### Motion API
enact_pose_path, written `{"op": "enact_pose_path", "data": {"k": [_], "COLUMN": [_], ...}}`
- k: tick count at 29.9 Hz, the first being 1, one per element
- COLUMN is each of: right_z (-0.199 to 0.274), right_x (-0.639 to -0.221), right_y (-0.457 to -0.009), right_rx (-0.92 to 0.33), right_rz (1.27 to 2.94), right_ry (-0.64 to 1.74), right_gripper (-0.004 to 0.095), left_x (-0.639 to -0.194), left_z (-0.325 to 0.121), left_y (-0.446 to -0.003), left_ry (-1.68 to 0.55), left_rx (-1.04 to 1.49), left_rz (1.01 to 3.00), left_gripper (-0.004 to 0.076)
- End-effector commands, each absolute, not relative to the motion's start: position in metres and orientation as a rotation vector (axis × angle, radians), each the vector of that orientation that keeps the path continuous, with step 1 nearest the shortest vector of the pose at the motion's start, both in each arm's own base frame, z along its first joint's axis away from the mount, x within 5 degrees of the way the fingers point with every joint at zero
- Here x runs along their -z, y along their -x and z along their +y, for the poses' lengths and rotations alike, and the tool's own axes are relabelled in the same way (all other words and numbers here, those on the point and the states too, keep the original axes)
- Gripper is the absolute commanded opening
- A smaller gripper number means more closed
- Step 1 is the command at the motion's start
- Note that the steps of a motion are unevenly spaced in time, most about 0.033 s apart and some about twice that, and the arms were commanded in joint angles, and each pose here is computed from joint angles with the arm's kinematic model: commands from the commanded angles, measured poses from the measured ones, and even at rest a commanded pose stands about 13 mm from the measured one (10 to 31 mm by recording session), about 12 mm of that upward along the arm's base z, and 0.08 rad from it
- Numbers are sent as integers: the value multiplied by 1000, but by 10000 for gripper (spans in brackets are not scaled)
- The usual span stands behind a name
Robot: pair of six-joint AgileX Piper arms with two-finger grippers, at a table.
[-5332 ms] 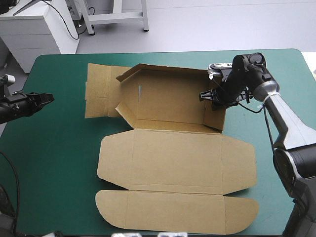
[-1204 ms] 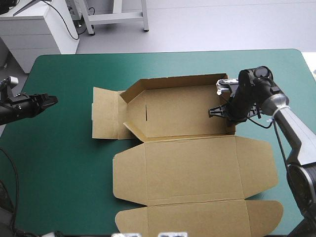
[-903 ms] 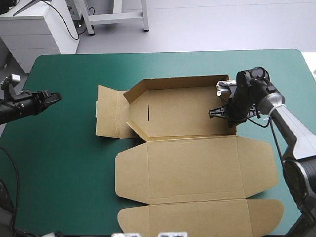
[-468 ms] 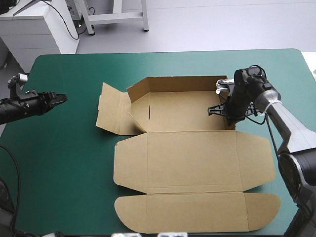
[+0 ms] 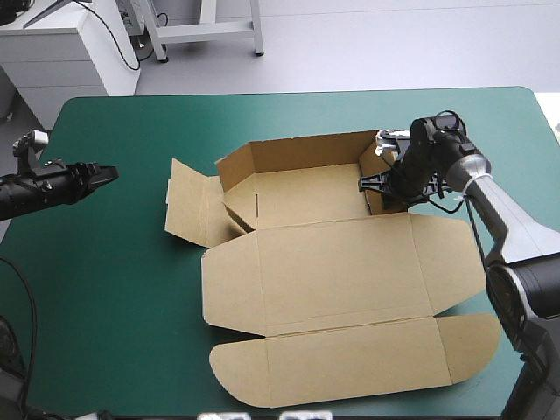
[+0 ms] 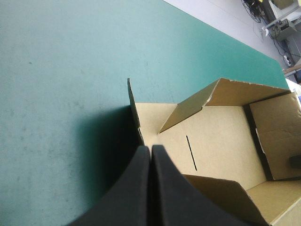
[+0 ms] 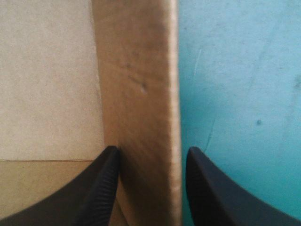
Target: Fold the box
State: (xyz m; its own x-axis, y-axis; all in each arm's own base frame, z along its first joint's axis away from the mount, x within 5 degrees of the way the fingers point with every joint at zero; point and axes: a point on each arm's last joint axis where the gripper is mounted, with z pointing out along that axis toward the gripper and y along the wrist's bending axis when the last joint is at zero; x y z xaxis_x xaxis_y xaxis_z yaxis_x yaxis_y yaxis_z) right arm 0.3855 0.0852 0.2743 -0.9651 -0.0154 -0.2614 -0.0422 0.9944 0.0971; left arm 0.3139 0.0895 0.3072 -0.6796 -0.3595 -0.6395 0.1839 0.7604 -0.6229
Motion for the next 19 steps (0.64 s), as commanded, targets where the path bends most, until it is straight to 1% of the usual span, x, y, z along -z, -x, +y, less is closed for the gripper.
{"op": "enact_pose_path", "data": {"k": [1, 5, 8, 10, 19], "right_z": [85, 83, 80, 76, 77], "right_x": [-307, -330, -349, -354, -352], "right_y": [-387, -390, -384, -382, -382], "right_rx": [-176, -147, -109, -62, -72], "right_rz": [2734, 2686, 2720, 2714, 2723], "right_ry": [39, 49, 51, 47, 39], "right_gripper": [505, 505, 505, 505, 504], "left_x": [-331, -331, -330, -329, -328], "left_z": [84, 85, 85, 85, 84], "left_y": [-311, -311, -311, -310, -309], "left_ry": [113, 117, 110, 103, 87], "left_rx": [884, 878, 870, 860, 871], "left_rz": [2064, 2063, 2074, 2085, 2097], "left_gripper": [-8, -8, -8, -8, -8]}}
